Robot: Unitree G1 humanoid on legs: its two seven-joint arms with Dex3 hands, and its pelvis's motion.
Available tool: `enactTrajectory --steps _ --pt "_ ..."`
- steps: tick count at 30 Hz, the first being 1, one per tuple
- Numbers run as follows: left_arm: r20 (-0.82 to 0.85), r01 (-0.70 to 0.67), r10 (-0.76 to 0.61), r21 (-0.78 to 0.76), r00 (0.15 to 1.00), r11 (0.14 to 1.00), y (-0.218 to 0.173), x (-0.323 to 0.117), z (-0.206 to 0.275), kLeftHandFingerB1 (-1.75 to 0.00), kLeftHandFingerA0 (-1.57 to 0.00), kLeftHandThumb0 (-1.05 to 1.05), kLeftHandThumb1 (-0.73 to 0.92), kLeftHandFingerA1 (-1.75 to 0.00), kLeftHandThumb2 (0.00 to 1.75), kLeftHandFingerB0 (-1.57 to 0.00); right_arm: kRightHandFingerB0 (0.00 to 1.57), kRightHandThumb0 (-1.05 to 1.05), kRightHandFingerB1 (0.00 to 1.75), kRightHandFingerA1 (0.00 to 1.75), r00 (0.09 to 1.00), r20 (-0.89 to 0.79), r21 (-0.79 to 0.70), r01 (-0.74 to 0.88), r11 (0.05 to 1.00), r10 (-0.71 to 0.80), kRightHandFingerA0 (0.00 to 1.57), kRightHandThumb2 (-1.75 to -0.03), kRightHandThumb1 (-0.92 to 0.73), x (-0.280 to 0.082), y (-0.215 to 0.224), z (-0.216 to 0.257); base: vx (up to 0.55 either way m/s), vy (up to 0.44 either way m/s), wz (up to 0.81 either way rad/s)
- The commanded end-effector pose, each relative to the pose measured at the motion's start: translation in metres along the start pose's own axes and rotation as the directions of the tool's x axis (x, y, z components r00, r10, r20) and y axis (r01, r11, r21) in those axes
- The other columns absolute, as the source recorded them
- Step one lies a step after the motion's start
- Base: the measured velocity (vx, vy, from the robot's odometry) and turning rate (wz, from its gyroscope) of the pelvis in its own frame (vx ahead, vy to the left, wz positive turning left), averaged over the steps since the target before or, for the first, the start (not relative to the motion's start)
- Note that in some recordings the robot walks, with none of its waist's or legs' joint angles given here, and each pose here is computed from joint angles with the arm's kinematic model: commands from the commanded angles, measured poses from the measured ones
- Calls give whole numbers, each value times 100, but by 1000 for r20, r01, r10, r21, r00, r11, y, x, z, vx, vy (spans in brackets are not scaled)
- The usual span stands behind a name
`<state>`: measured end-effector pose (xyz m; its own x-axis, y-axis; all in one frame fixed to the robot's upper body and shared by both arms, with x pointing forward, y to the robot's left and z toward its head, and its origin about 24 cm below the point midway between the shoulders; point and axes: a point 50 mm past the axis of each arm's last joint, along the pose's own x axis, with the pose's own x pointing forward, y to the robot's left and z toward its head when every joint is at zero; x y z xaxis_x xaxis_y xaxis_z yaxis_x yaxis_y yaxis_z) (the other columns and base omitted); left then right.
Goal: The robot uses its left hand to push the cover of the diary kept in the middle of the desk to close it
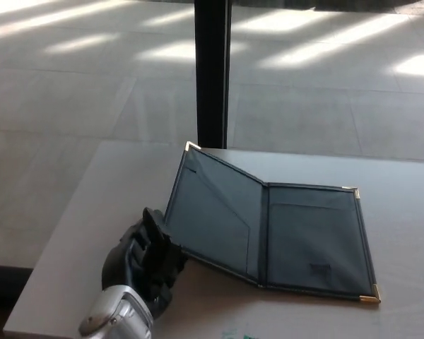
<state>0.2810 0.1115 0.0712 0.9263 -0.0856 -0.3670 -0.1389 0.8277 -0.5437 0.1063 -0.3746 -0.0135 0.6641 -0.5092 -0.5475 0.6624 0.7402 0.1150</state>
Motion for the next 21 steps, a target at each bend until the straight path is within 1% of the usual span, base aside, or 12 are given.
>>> enactTrajectory --steps 1,6,7,8,10,12,15,16,17,18,19,21 --pt "1 13 -13 -88 1000 996 3 3 11 -46 -19 -105 92 -58 87 -15 40 -73 48 68 1000 8 10 -3 1000 3 38 -70 -92 -4 -2 0 0 0 0" --pt "22 14 -12 -106 1000 994 10 3 15 -47 -26 -105 92 -57 87 -18 40 -74 50 67 1000 4 4 -11 1000 11 37 -69 -92 -2 -2 -1 0 0 0" --pt "20 20 -18 -106 1000 994 6 3 13 -51 -18 -100 82 -56 122 -15 41 -75 50 68 1000 4 7 -10 1000 10 37 -69 -92 -3 -2 0 0 0 0" --pt "14 40 -39 -111 999 993 -2 1 9 -45 -20 -104 92 -54 86 -15 43 -74 48 67 1000 3 12 -3 1000 3 39 -68 -92 -3 -2 0 0 0 0" --pt "8 56 -56 -118 998 991 -11 -1 4 -44 -22 -101 92 -52 85 -16 42 -74 48 68 1000 4 6 0 1000 0 38 -70 -92 -3 -4 2 0 0 0" --pt "3 110 -110 -54 994 992 -19 -3 0 -45 -15 -103 92 -51 87 -16 40 -74 46 68 1000 3 -3 4 1000 -4 38 -69 -92 -2 -5 3 0 0 0" --pt "-24 164 -165 -17 986 986 -34 -5 -9 -43 -24 -104 92 -49 84 -18 41 -74 48 67 1000 6 -8 2 1000 -1 37 -69 -92 1 -7 6 0 0 0" --pt "-36 199 -199 -2 979 980 -41 -6 -12 -43 -19 -104 92 -46 84 -17 42 -74 48 68 1000 6 -6 1 1000 -1 38 -69 -92 2 -7 6 0 0 0" --pt "-47 268 -265 84 963 960 -56 -10 -19 -44 -18 -102 92 -49 92 -14 44 -73 50 69 1000 10 -15 0 1000 0 39 -69 -92 2 -5 8 0 0 0" --pt "-60 322 -317 112 947 940 -69 -13 -26 -49 -16 -99 85 -53 121 -13 44 -73 50 68 1000 11 -10 -1 1000 2 40 -69 -92 3 -4 9 0 0 0" --pt "-82 358 -352 79 932 930 -76 -15 -31 -44 -15 -104 92 -47 87 -15 41 -73 48 68 1000 15 -15 -8 1000 9 38 -69 -92 3 -2 9 0 0 0" --pt "-131 383 -373 58 918 922 -98 -22 -46 -45 -22 -97 92 -47 90 -19 40 -71 45 65 1000 16 -25 -3 1000 4 37 -69 -92 3 -3 11 0 0 0"
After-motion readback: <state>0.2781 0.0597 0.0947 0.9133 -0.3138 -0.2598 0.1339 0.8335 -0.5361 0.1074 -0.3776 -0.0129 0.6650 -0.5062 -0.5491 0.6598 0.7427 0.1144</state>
